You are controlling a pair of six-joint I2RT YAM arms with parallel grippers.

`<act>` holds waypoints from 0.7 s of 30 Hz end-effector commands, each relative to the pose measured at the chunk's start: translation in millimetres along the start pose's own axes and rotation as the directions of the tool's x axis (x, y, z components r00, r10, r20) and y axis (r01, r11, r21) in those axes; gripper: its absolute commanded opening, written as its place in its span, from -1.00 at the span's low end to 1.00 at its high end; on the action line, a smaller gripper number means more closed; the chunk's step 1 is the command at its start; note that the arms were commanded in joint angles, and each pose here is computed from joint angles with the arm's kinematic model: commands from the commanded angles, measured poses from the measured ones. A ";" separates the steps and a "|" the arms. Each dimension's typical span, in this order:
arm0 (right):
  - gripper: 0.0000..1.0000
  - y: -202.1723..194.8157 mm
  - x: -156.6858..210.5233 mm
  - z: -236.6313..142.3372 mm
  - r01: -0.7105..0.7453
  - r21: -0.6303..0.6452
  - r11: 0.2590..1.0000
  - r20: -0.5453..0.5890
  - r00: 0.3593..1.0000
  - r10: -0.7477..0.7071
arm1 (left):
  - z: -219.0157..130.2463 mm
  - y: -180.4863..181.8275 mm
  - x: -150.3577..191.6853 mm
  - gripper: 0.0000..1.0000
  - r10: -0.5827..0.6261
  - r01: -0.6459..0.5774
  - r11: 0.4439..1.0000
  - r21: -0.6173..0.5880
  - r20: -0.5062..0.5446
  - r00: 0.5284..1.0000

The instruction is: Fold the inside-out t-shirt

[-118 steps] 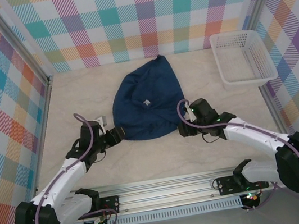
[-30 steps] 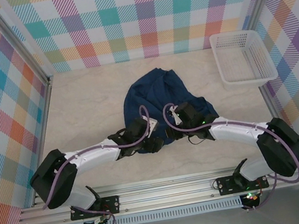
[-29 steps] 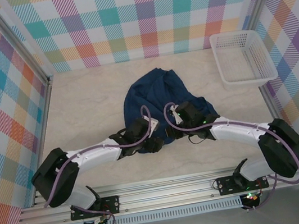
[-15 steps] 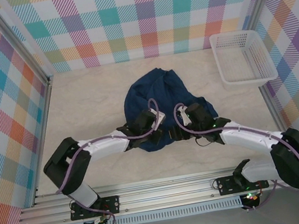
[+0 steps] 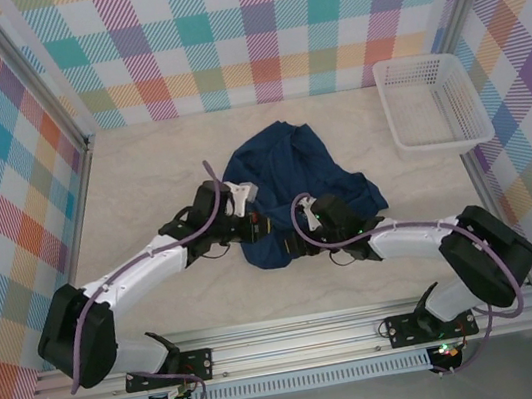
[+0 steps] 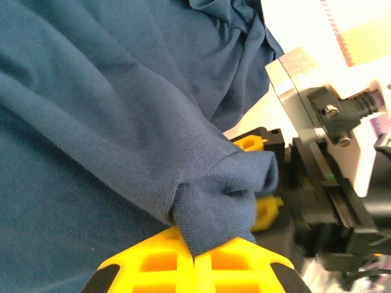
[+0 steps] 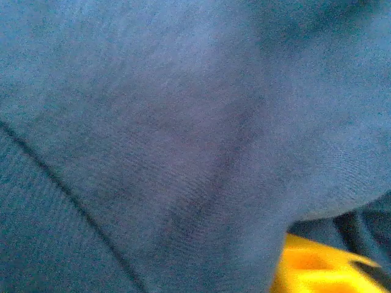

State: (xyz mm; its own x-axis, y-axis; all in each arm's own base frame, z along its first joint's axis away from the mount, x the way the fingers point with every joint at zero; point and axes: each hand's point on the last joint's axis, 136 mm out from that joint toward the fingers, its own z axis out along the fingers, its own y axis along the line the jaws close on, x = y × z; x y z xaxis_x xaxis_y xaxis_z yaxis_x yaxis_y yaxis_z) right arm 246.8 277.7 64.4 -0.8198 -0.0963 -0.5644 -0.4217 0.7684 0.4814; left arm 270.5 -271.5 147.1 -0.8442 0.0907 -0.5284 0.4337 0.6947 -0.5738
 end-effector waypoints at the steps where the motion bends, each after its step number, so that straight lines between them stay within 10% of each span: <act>1: -0.58 17.3 -42.5 -11.4 0.051 -0.040 0.998 0.126 0.991 -0.046 | -18.9 -4.0 -3.5 -1.00 -0.141 0.140 0.987 0.075 -0.001 0.990; 4: -0.94 21.1 -36.8 -32.4 0.098 -0.114 0.989 0.079 0.993 -0.089 | -27.8 -1.1 -9.4 -1.00 -0.244 0.241 0.961 0.135 0.003 0.970; 13: -1.00 62.5 -23.2 -94.7 0.178 -0.461 0.869 -0.032 0.976 -0.217 | -23.0 3.4 10.3 -0.98 -0.194 0.196 0.973 0.124 -0.031 0.981; 21: -1.00 74.2 -23.3 -103.0 0.177 -0.518 0.837 -0.105 0.958 -0.267 | -25.5 -14.9 6.7 0.03 0.256 -0.241 0.963 -0.118 0.132 0.958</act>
State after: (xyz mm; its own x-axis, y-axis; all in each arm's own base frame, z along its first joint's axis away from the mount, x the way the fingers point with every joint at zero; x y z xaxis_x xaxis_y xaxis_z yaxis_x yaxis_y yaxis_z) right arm 209.0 270.5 173.8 -0.7323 -0.3076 -0.6075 -0.6799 0.3790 0.6278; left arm 240.4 -272.0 161.4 -0.7956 0.1061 -0.5965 0.5001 0.6707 -0.5477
